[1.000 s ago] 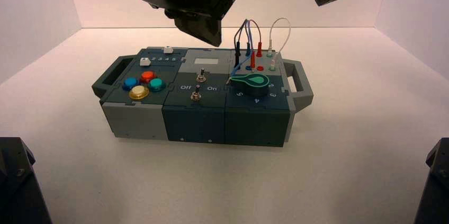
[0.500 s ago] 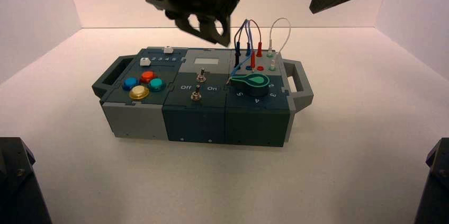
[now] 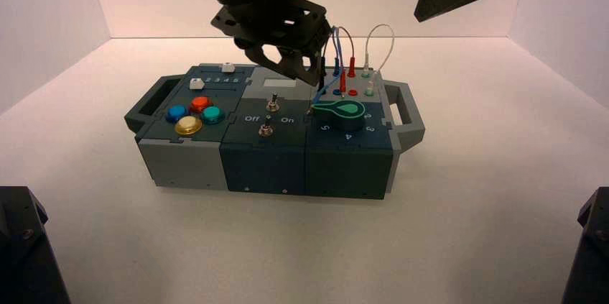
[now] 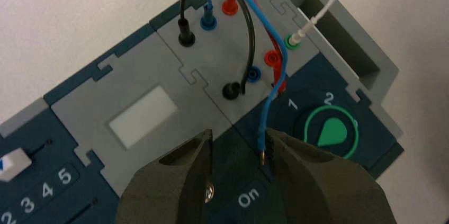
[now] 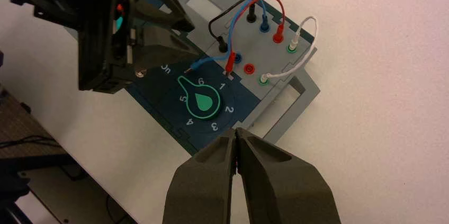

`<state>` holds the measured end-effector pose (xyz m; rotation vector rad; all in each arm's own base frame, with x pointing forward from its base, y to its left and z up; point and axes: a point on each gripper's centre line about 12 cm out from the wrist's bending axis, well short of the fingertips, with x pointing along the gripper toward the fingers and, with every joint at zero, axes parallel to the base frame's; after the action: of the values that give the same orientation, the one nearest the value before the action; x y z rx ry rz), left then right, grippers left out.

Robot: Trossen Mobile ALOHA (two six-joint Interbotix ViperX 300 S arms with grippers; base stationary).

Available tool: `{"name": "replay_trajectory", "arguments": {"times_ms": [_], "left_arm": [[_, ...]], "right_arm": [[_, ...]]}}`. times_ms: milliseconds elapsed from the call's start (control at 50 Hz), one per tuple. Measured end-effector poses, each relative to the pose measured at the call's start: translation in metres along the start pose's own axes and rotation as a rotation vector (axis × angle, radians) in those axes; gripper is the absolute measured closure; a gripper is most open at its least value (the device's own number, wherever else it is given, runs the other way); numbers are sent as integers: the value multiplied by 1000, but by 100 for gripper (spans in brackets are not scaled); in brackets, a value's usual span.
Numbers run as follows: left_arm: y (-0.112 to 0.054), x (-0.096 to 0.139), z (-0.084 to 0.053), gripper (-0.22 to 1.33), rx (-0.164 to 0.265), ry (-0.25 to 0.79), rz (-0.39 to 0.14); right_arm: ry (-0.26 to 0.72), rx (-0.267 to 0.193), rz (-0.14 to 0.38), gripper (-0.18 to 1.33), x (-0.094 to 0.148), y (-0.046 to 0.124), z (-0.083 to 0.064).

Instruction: Pull the black wire.

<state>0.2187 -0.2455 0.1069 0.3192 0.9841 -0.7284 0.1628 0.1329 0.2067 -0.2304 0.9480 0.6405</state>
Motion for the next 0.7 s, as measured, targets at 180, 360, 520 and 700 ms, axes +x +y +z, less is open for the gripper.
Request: {"name": "replay_trajectory", "arguments": {"times_ms": [180, 360, 520, 700], "left_arm": [[-1, 5, 11, 8, 9, -15, -1], [-2, 9, 20, 9, 25, -21, -2], [-2, 15, 25, 9, 39, -9, -1], [-3, 20, 31, 11, 49, -4, 0]], "right_arm": [[-2, 3, 1, 128, 0, 0, 0], [-2, 1, 1, 128, 0, 0, 0], [-3, 1, 1, 128, 0, 0, 0], [-5, 1, 1, 128, -1, 0, 0]]}}
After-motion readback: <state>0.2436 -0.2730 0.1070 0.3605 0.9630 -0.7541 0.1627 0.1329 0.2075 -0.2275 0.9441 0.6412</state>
